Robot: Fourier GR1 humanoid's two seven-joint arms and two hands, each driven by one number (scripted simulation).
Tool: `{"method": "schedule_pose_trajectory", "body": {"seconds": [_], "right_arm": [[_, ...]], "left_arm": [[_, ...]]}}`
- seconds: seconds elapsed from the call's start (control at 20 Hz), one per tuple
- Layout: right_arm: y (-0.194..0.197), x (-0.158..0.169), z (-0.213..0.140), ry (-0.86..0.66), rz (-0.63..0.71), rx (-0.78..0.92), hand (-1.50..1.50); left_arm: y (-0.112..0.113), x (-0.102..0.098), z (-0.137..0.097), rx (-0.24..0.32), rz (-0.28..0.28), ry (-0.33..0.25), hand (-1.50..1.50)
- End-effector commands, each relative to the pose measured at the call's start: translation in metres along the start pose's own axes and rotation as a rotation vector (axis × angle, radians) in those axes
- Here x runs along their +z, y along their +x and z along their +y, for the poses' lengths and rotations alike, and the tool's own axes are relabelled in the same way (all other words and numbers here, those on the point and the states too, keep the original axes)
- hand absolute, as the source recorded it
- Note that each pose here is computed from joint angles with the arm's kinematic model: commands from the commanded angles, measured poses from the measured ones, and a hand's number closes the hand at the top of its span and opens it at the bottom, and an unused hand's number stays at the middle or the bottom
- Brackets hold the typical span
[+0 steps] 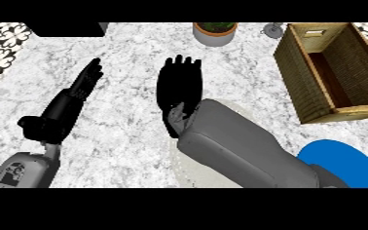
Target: Pick the sweet potato from the placemat and place it in the basket
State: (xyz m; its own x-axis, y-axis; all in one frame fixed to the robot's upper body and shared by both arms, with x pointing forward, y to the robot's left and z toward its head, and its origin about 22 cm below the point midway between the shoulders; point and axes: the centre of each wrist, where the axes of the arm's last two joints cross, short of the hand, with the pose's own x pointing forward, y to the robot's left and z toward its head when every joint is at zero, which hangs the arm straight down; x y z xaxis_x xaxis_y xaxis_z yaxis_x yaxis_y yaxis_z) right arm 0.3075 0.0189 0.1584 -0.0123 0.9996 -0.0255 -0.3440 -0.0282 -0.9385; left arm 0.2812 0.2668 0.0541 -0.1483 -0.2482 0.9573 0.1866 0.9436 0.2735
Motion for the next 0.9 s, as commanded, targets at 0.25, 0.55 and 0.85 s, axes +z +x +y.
{"method": "schedule_pose_trajectory", "body": {"seconds": [0.25, 0.55, 0.85], "right_arm": [[-0.001, 0.014, 0.022, 0.003, 0.22, -0.001, -1.5], [-0.03, 0.007, 0.061, -0.049, 0.211, -0.018, -1.5], [-0.05, 0.0, 0.094, -0.051, 0.222, 0.033, -1.5]], "left_arm": [[0.014, 0.002, 0.002, -0.008, -0.001, -0.002, 0.0], [-0.002, 0.012, -0.001, -0.002, 0.0, 0.02, 0.0], [0.004, -0.001, 0.023, -0.01, -0.018, 0.018, 0.0]]}}
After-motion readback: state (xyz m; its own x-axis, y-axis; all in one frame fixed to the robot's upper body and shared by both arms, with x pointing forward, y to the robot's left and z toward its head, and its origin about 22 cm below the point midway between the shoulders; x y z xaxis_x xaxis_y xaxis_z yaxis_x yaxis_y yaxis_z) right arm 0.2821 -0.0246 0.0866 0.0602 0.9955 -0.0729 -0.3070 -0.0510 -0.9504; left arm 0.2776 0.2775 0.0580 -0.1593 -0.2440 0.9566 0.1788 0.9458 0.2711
